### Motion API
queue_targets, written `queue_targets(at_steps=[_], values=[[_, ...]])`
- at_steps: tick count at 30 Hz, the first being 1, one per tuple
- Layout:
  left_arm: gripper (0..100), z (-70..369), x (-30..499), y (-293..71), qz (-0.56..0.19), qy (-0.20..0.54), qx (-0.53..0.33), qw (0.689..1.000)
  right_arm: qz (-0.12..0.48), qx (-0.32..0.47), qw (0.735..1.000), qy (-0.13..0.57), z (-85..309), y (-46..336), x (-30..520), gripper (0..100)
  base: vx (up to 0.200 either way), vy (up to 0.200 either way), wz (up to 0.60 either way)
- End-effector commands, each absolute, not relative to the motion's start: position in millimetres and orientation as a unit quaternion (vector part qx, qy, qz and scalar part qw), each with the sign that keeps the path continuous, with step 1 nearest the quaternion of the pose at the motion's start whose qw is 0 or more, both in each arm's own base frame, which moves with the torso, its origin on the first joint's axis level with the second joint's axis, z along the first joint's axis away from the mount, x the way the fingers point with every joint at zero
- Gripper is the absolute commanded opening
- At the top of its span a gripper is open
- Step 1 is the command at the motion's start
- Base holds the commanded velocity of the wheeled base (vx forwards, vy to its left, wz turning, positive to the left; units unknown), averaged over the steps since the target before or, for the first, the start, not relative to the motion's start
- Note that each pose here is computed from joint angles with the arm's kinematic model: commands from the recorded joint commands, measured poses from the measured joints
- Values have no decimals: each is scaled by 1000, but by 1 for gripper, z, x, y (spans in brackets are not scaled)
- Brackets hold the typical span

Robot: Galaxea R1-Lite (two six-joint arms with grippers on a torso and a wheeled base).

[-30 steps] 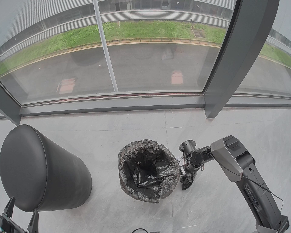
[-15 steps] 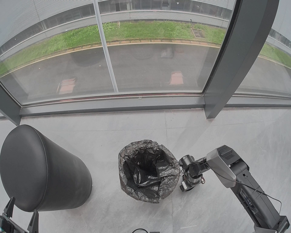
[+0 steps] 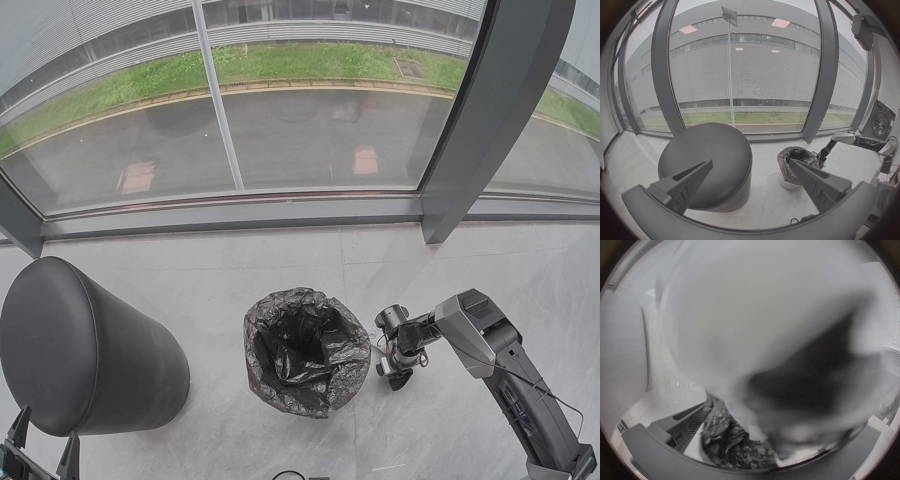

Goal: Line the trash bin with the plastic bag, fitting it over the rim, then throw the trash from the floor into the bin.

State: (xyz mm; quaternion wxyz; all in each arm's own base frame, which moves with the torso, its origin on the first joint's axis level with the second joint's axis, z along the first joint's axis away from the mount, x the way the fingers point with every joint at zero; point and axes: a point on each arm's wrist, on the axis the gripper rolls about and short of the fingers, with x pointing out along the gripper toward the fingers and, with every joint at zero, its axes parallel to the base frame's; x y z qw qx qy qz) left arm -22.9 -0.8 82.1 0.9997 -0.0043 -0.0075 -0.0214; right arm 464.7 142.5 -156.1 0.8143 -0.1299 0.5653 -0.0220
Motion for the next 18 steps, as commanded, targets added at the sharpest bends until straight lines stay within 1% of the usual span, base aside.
queue_targets(at_steps=[1, 5, 11, 18], values=[[100, 77, -23, -1, -22, -6, -4, 1000, -18, -118, 829, 546, -125, 147, 471, 100, 0, 0, 0], [100, 77, -23, -1, -22, -6, -4, 1000, -20, -108, 837, 536, -113, 151, 473, 100, 0, 0, 0], [100, 77, -23, -1, -22, -6, -4, 1000, -19, -107, 838, 534, -112, 153, 473, 100, 0, 0, 0], [100, 77, -23, -1, -22, -6, -4, 1000, -26, -102, 841, 531, -112, 146, 476, 100, 0, 0, 0]])
